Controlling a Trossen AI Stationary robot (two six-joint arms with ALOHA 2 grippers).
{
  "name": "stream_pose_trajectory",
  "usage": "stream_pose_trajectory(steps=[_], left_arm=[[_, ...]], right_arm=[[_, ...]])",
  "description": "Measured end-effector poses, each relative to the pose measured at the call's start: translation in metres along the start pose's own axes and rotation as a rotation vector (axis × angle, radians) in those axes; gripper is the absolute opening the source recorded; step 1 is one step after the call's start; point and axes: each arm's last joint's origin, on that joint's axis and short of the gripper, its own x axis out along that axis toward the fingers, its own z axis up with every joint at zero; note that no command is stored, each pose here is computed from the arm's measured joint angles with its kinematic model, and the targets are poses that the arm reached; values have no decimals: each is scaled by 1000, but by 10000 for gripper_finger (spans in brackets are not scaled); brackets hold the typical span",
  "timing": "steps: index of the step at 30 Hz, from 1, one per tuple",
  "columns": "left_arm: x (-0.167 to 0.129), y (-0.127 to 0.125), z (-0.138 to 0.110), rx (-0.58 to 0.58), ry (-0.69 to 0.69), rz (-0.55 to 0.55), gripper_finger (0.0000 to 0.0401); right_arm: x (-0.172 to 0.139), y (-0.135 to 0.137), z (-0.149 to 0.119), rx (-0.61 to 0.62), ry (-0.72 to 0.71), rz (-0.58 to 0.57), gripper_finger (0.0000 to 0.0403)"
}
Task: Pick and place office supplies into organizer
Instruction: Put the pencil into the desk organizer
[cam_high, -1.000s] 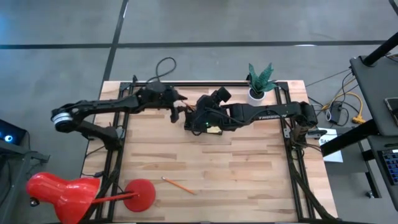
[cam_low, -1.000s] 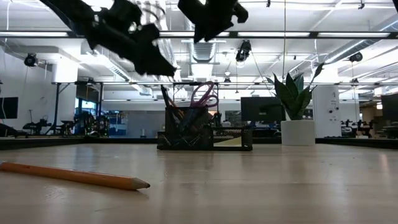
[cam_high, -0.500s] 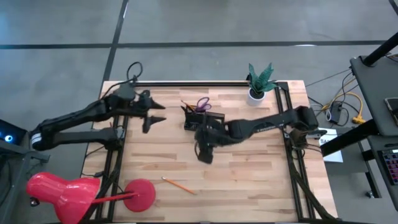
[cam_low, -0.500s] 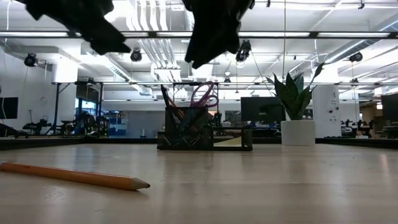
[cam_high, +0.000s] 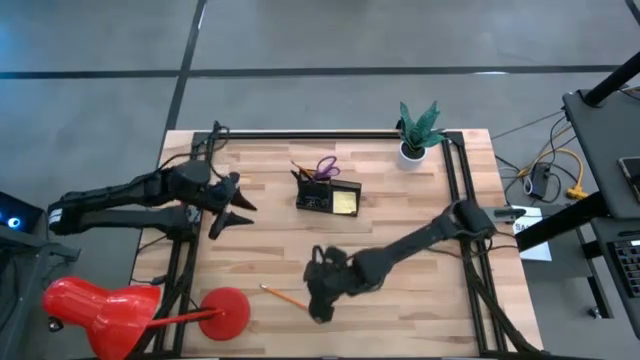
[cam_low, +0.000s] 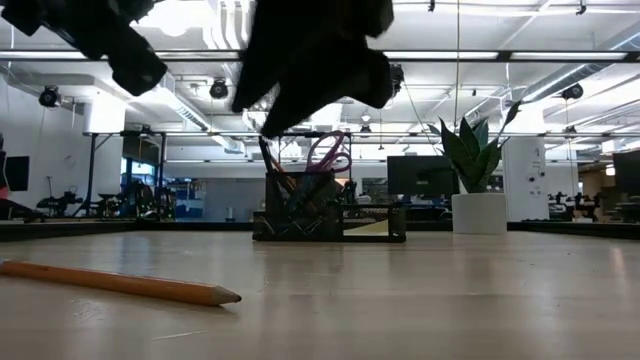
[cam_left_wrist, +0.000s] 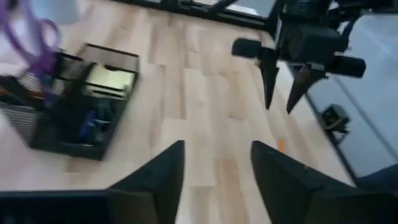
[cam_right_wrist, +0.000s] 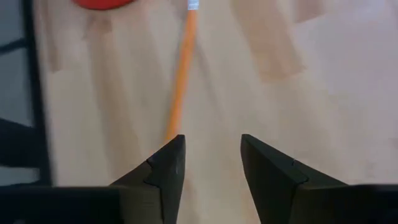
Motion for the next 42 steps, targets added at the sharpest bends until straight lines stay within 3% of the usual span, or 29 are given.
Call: stream_pose_trajectory(steps=[5, 10, 18, 29, 35, 42], left_arm=[[4, -9, -5, -51, 23, -71, 88], [11, -19, -17, -95, 83, -146, 10], [26, -34, -27, -147, 137, -121, 1], [59, -57, -50, -82, 222, -107, 0], [73, -64, -54, -62, 249, -116, 0], [83, -69, -62, -40, 309, -123, 0]], right_arm=[[13, 30, -7, 3, 16, 44, 122], [29, 49, -23, -51, 97, -6, 85], [44, 68, -49, -103, 56, -87, 14], [49, 62, -53, -118, 41, -130, 18], [57, 63, -52, -102, 15, -66, 18], [64, 53, -49, -84, 16, -89, 18]])
